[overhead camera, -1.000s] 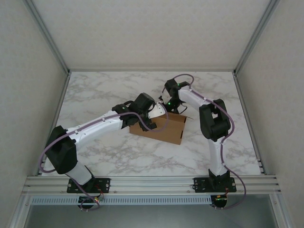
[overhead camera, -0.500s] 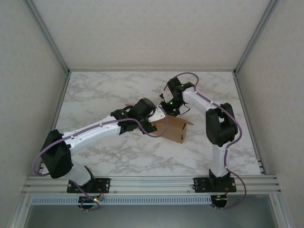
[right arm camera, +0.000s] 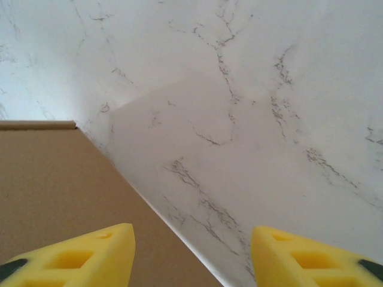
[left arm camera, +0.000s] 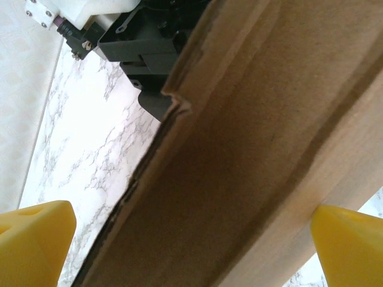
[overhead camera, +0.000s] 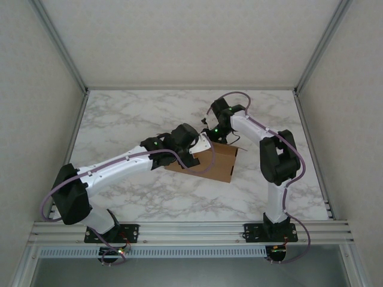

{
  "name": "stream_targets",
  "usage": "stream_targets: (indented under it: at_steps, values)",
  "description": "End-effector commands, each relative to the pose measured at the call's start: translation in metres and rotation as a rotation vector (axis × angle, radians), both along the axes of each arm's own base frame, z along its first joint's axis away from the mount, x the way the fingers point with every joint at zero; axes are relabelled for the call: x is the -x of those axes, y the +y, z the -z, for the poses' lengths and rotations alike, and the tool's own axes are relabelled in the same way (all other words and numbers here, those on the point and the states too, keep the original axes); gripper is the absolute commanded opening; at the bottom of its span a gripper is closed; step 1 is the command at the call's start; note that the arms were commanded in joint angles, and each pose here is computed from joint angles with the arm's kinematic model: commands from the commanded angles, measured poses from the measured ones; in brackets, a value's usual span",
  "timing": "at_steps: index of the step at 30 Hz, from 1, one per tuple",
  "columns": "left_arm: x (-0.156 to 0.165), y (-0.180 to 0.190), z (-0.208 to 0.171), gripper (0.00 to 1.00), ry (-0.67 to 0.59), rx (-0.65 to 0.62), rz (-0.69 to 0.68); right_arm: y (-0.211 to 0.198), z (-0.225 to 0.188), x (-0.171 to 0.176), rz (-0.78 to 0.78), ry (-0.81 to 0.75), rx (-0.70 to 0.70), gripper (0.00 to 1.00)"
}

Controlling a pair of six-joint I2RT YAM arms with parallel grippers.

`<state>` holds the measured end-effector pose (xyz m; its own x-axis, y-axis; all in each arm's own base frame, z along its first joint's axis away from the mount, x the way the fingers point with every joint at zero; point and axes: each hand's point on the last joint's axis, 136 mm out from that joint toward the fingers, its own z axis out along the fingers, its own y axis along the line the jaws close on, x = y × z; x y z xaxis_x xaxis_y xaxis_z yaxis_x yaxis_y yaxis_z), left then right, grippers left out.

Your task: Fold the paper box

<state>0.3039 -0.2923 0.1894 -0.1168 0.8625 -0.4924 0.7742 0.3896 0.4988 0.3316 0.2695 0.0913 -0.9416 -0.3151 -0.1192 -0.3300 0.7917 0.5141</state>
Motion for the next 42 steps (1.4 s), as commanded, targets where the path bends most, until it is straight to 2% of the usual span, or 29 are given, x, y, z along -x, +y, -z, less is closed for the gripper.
stream_targets:
  at_steps: [1,9,24,30,33,42]
  values:
    - [0.000,-0.002,-0.014,1.00,-0.027,-0.011,0.009,0.004,-0.019,0.009,-0.037,-0.028,-0.042,0.54]
    - [0.011,-0.001,0.002,1.00,0.026,-0.096,0.036,0.025,-0.033,0.023,-0.161,-0.065,-0.153,0.51]
    - [0.006,-0.010,-0.052,1.00,-0.060,0.034,0.015,0.023,-0.039,0.011,-0.132,-0.110,-0.129,0.52]
    - [0.007,-0.002,-0.034,1.00,-0.045,0.003,-0.011,0.026,-0.041,0.015,-0.129,-0.115,-0.151,0.51]
    - [0.007,0.001,-0.035,1.00,-0.056,0.025,-0.030,0.026,-0.042,0.018,-0.129,-0.123,-0.157,0.51]
    - [0.028,0.002,-0.036,1.00,0.014,0.027,0.044,0.028,-0.045,0.026,-0.150,-0.141,-0.149,0.52]
